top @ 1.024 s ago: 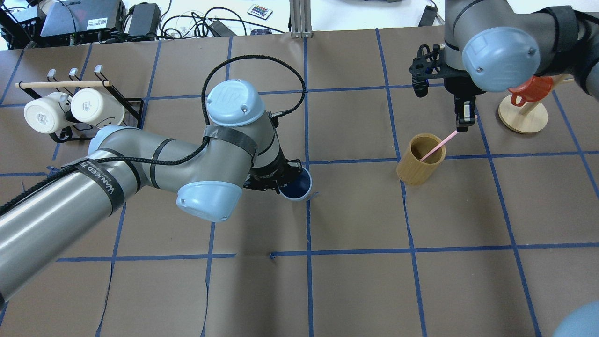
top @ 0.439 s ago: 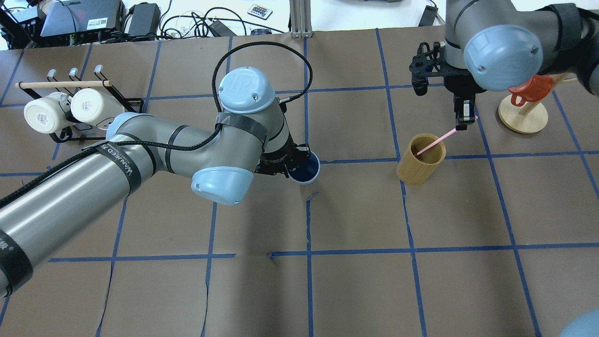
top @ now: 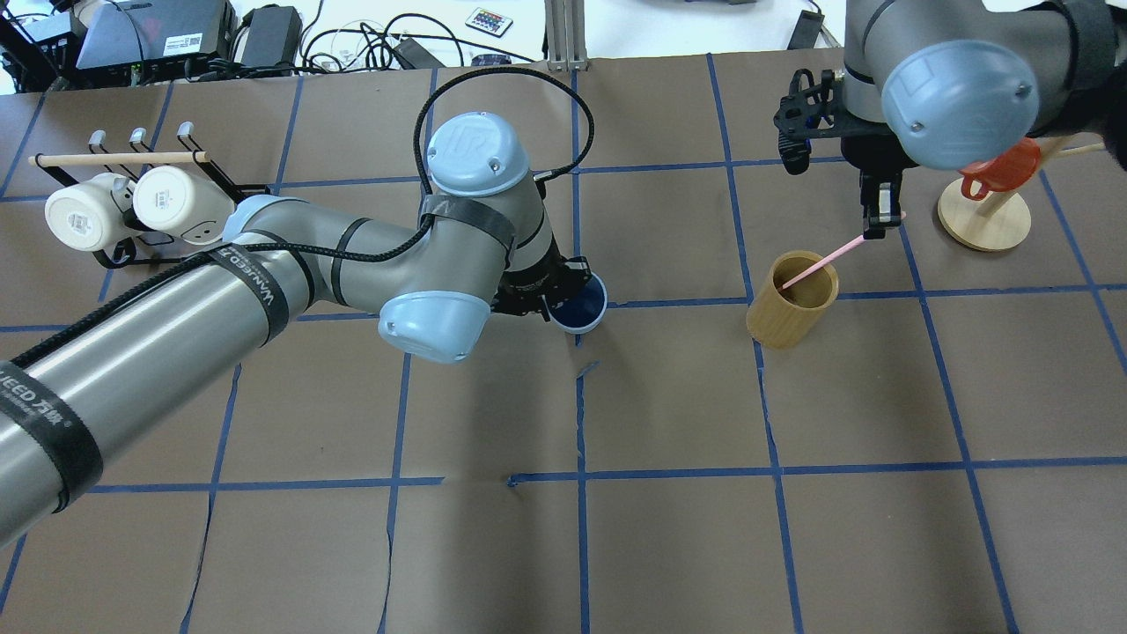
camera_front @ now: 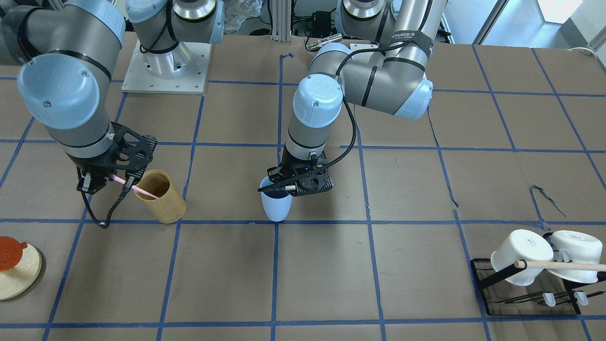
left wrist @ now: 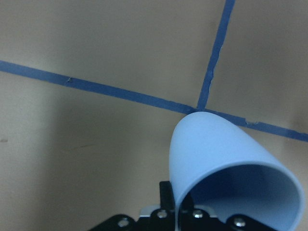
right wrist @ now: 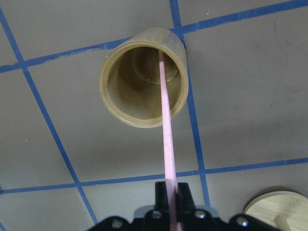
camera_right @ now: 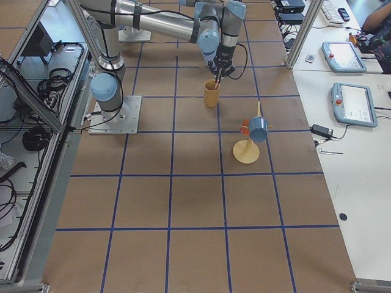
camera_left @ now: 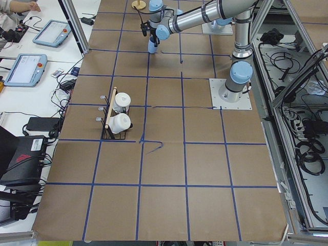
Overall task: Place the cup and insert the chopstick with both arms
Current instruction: 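Slide the blue cup toward the table center with the left gripper, then release the blue cup and raise the left gripper while the right lifts the chopstick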
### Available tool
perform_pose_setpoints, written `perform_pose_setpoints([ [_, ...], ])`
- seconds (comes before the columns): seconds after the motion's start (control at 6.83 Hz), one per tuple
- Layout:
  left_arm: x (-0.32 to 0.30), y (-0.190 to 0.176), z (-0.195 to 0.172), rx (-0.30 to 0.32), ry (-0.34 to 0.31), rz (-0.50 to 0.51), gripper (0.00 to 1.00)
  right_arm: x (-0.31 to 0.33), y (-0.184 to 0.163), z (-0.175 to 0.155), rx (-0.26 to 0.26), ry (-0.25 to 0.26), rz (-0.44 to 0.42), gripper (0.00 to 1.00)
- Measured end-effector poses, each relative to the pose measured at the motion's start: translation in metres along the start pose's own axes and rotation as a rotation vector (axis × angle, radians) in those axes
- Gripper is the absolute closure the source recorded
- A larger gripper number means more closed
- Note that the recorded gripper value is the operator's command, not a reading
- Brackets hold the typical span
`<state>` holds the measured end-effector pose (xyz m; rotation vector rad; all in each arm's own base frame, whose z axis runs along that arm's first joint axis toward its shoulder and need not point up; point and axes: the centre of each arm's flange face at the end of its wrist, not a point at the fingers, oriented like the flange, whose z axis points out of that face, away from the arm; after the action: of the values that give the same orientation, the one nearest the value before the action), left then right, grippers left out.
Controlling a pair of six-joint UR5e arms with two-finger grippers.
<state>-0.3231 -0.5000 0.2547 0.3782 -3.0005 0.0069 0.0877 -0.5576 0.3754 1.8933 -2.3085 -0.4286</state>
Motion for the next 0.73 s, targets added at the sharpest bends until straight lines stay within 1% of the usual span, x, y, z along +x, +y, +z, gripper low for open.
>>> perform_pose_setpoints([
  [0.15,0.0,-0.001,0.002,0.0,-0.002,0.001,0.49,-0.007,0.003,-0.01,0.002,0.012,0.005,0.92],
  [0.29,0.002,-0.003,-0.003,0.01,0.003,0.001,0.44,-0.014,0.007,-0.021,0.004,0.025,0.012,0.92],
  [0.44,0.003,-0.008,-0.016,0.032,0.011,0.003,0.36,-0.02,0.012,-0.032,0.002,0.029,0.015,0.92],
  [0.59,-0.002,-0.019,-0.035,0.064,0.011,-0.006,0.27,-0.023,0.017,-0.047,0.001,0.03,0.016,0.92],
  [0.73,-0.017,-0.039,-0.058,0.094,0.004,-0.016,0.26,-0.025,0.023,-0.066,0.001,0.029,0.015,0.92],
])
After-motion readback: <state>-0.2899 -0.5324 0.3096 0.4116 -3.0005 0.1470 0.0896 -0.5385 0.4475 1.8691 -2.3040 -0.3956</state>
